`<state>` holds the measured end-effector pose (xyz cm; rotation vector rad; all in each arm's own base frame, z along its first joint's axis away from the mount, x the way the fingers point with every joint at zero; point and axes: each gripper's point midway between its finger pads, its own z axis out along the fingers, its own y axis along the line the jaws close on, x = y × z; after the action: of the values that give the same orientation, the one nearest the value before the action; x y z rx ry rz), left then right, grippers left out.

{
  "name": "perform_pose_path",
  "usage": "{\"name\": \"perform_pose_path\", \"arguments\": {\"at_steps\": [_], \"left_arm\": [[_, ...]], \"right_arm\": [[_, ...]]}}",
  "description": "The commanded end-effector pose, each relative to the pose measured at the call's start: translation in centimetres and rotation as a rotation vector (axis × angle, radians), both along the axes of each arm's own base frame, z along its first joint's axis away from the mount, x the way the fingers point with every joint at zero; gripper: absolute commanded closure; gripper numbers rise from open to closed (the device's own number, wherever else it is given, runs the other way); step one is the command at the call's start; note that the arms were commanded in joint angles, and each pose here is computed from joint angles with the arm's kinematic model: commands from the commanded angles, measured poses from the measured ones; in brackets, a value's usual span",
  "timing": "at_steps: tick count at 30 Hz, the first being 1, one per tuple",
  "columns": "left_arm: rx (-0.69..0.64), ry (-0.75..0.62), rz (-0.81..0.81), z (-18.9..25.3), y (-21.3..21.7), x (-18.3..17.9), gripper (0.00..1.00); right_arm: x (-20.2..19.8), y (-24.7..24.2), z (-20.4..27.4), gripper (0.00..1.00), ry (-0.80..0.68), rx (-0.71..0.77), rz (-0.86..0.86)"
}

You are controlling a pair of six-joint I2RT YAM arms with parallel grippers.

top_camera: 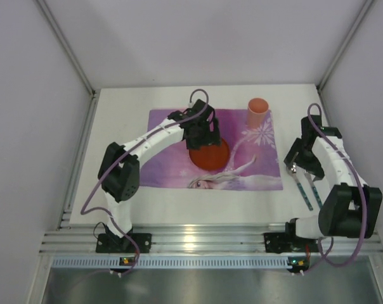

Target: Set the dinner table for one person

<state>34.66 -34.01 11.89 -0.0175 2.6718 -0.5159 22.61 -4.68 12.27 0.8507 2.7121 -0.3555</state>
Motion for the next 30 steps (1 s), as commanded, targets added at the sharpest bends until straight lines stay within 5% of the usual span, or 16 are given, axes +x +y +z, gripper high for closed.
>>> {"name": "perform_pose_path", "arguments": {"at_steps": [1,6,10,23,30], "left_arm": [[-0.039,-0.06,0.064,1.6,3.2,1.3,0.09],[-0.017,-0.019,0.096,0.3,6.9,1.0,0.1],[-0.004,-0.017,0.109,0.2,8.1,1.0,0.11],[0.026,0.001,0.104,-0.8,8.3,1.5,0.12],[0.047,0.031,0.097,-1.8,8.4,1.3,0.13]], "right_arm": [[2.9,-1.6,-2.4,0.05,-0.079,0.026,-0.062],[4.7,-1.9,-5.8,0.15,-0.048,0.047,-0.04],[5.2,-2.1,-8.3,0.35,0.002,0.045,-0.034],[4.7,-1.8,-13.2,0.39,0.116,0.071,-0.027],[10.1,-2.0,-13.4,0.39,0.035,0.094,-0.044]]}}
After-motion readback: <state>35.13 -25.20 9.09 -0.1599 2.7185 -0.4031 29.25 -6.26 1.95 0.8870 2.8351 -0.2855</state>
